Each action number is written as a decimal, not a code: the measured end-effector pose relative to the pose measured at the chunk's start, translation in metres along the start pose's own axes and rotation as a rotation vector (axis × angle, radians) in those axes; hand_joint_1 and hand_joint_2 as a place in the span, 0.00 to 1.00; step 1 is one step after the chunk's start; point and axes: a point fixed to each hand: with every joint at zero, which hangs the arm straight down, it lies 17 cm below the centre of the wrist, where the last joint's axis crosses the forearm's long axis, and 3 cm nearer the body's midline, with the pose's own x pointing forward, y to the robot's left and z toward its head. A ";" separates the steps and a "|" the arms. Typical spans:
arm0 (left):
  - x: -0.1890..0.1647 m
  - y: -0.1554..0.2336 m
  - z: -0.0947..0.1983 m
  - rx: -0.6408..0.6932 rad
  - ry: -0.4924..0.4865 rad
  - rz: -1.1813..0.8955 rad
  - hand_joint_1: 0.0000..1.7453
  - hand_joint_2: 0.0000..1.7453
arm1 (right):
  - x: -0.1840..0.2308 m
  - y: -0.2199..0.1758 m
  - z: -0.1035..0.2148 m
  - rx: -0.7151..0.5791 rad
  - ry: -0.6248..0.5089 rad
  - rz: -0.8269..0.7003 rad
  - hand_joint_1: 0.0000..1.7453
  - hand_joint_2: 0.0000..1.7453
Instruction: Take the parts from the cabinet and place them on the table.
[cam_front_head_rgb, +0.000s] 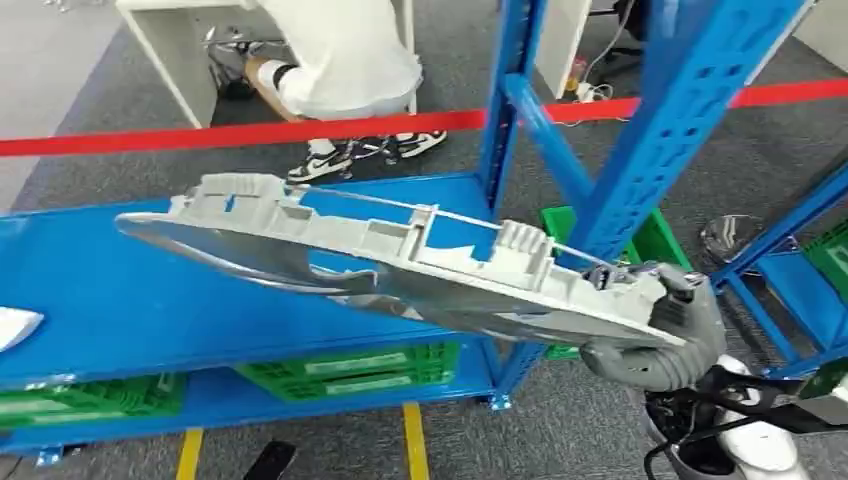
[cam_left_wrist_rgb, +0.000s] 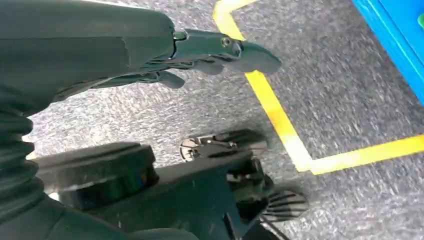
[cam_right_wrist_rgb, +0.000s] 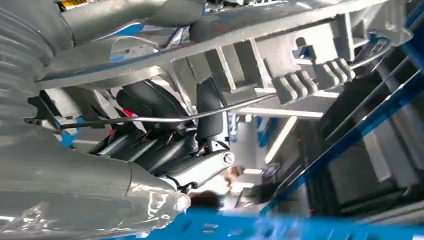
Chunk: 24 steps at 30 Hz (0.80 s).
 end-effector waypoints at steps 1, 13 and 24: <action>-0.001 0.001 0.000 0.002 0.001 -0.006 0.00 1.00 | -0.003 -0.001 0.003 -0.004 0.010 0.000 1.00 1.00; 0.005 0.008 -0.003 0.008 -0.013 -0.032 0.00 1.00 | -0.011 -0.004 0.021 -0.032 0.036 -0.020 1.00 1.00; 0.008 0.020 -0.006 0.030 -0.017 -0.034 0.00 1.00 | -0.014 -0.005 0.023 -0.040 0.041 -0.022 1.00 1.00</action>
